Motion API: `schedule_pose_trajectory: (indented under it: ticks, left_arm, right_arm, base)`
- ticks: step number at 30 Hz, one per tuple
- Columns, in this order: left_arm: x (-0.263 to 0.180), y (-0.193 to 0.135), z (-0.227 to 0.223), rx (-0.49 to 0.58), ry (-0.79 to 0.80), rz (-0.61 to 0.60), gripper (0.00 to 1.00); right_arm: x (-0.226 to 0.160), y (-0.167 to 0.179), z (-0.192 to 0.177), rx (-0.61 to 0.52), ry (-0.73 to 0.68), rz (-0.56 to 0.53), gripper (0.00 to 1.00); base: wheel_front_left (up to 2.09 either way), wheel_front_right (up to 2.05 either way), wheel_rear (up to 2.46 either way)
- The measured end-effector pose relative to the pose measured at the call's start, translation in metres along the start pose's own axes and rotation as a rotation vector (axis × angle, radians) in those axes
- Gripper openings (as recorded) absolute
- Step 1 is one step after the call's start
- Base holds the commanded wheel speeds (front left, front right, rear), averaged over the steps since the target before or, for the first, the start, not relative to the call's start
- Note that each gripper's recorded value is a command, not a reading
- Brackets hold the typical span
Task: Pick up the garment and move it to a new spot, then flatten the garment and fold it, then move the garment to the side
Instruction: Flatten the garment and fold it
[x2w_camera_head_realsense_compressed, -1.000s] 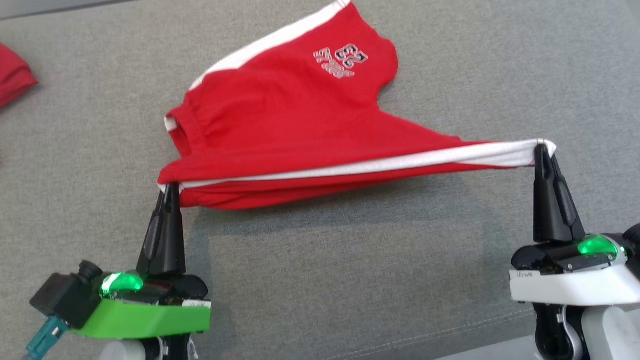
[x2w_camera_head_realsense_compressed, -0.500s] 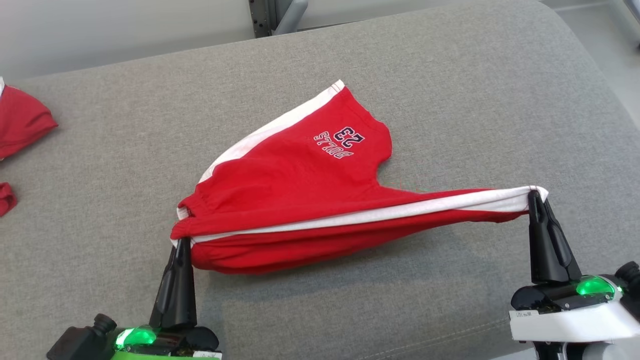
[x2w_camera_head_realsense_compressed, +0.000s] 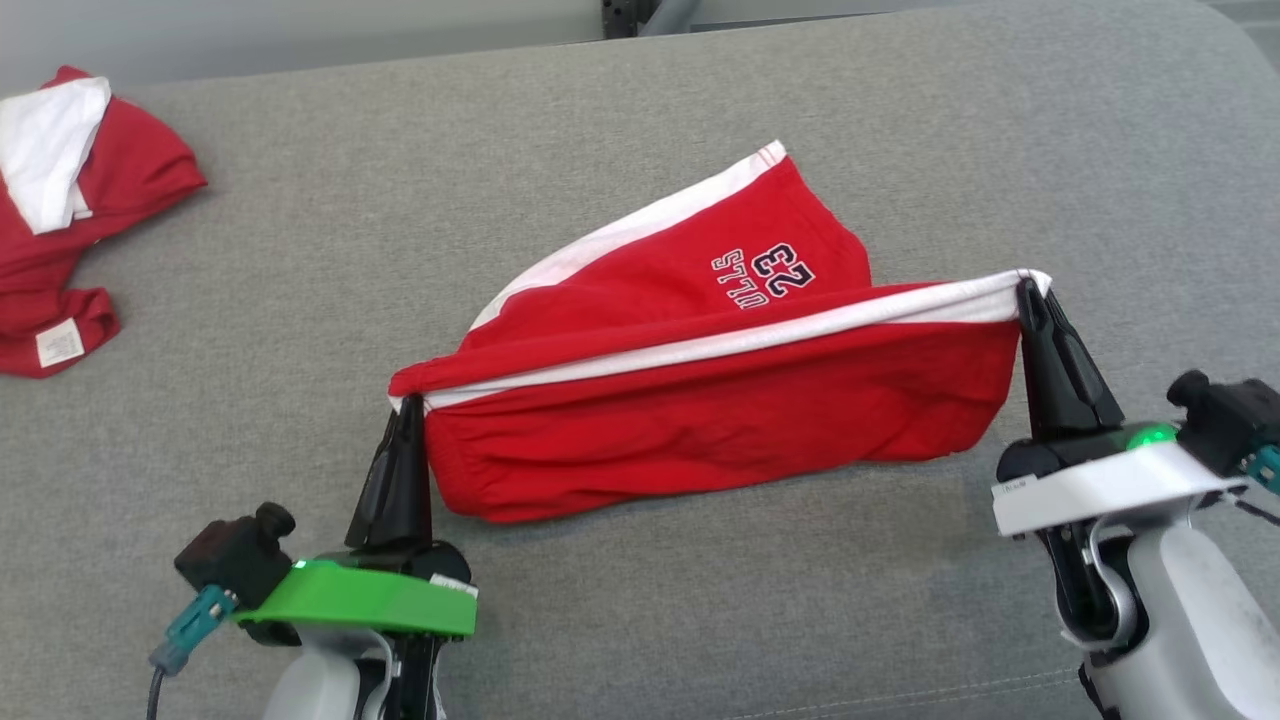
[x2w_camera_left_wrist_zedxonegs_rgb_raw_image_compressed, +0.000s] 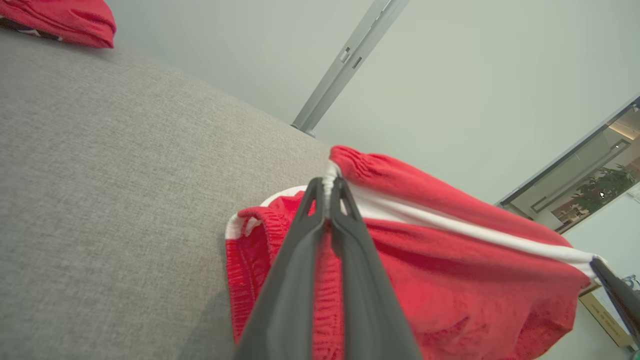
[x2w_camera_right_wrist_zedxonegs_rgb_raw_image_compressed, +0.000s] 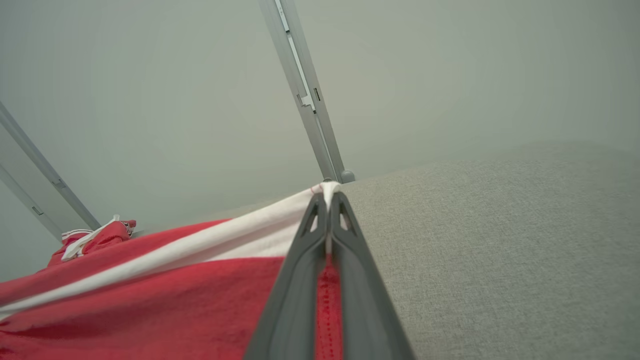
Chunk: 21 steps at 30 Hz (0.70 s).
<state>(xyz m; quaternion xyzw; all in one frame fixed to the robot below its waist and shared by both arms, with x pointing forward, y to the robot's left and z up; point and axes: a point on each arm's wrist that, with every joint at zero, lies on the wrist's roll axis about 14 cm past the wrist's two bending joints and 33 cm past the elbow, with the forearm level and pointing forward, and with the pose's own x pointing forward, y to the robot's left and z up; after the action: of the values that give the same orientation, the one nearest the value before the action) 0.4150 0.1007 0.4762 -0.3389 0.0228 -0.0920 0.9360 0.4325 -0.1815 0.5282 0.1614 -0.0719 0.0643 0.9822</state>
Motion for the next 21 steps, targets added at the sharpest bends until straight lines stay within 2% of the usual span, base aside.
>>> schedule_pose_trajectory:
  ticks: [6, 13, 21]
  left_arm:
    - [0.019, 0.022, -0.013, -0.015, 0.050, 0.090, 0.00]
    - [0.044, 0.041, -0.022, -0.027, 0.090, 0.164, 0.00]
    - [0.061, 0.060, -0.031, -0.005, 0.130, 0.228, 0.00]
  right_arm:
    - [0.052, 0.009, -0.024, -0.058, 0.088, 0.089, 0.00]
    - [0.105, 0.012, -0.056, -0.103, 0.195, 0.138, 0.00]
    - [0.140, 0.010, -0.106, -0.140, 0.347, 0.153, 0.00]
  base:
    - [0.00, 0.00, 0.00]
    - [0.00, 0.00, 0.00]
    - [0.00, 0.00, 0.00]
